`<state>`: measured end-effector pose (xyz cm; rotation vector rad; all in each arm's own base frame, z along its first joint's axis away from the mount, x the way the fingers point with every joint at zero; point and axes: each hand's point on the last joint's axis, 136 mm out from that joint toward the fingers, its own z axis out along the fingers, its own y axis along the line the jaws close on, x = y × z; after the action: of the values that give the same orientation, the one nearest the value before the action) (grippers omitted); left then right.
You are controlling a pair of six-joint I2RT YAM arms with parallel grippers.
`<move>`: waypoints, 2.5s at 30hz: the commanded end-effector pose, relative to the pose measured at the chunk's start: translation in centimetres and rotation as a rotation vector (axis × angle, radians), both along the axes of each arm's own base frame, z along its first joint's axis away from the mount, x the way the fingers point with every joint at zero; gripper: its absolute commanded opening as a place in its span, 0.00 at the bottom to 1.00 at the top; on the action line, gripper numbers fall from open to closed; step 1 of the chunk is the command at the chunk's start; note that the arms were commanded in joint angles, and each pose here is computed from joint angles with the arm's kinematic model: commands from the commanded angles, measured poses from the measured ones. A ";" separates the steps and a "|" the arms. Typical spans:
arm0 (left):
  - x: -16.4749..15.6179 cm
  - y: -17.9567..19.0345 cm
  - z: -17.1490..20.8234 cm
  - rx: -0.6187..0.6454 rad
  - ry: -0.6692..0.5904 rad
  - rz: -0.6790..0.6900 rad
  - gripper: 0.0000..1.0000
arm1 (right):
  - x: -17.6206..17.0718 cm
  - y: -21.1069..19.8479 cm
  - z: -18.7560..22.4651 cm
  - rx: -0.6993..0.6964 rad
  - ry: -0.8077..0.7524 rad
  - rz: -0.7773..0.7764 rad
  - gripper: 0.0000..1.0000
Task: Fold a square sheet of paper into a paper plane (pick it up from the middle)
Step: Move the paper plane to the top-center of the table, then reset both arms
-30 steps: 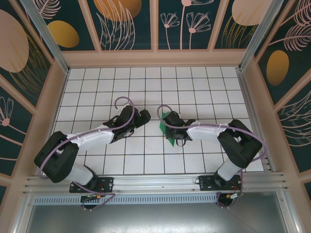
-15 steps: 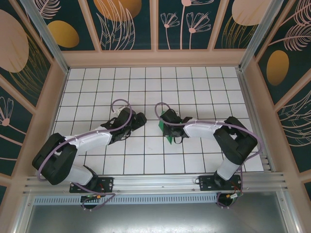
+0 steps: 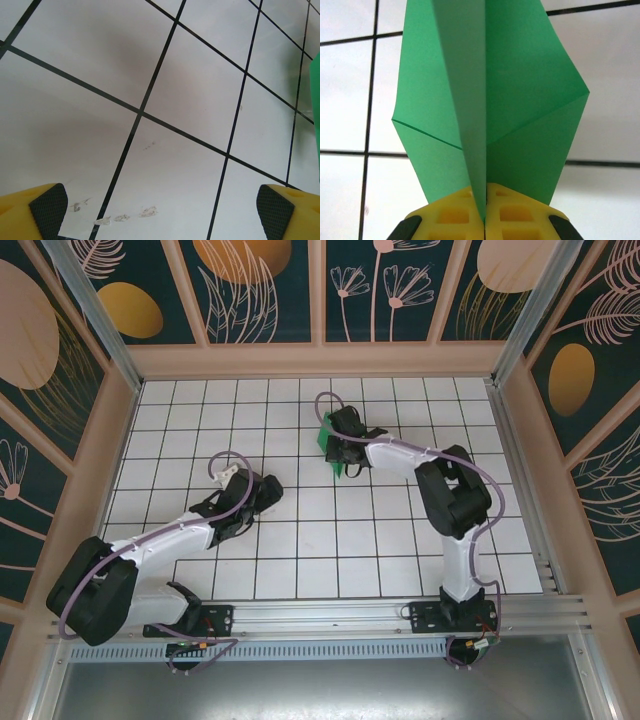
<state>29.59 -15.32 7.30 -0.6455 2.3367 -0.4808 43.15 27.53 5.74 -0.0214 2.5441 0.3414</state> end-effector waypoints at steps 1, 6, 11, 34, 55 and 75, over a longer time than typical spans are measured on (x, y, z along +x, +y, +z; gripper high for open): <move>-0.2 1.0 -0.3 0.035 0.008 0.022 0.99 | 0.1 -0.1 -1.2 -0.028 0.051 0.036 0.08; 0.0 0.7 -0.7 0.040 0.016 0.010 0.98 | 0.2 -0.7 -3.2 -0.045 0.099 0.021 0.10; 0.1 0.6 -0.8 0.043 0.022 0.004 0.99 | -0.1 -1.2 -4.5 -0.066 0.131 0.011 0.15; 5.2 2.2 8.7 0.208 -0.186 0.056 0.99 | 1.6 -1.7 9.6 0.029 -0.082 -0.053 0.46; 2.5 19.2 12.3 0.735 -0.500 0.450 0.99 | -3.8 -32.9 11.3 -0.293 -0.569 -0.769 0.99; 6.3 17.6 8.1 0.667 -0.744 0.113 0.99 | -5.3 -30.2 7.2 -0.183 -0.819 -0.409 0.99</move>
<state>35.46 3.44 12.80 -0.2776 1.7007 0.1972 37.41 -3.94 11.23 0.3238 1.7985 -0.1426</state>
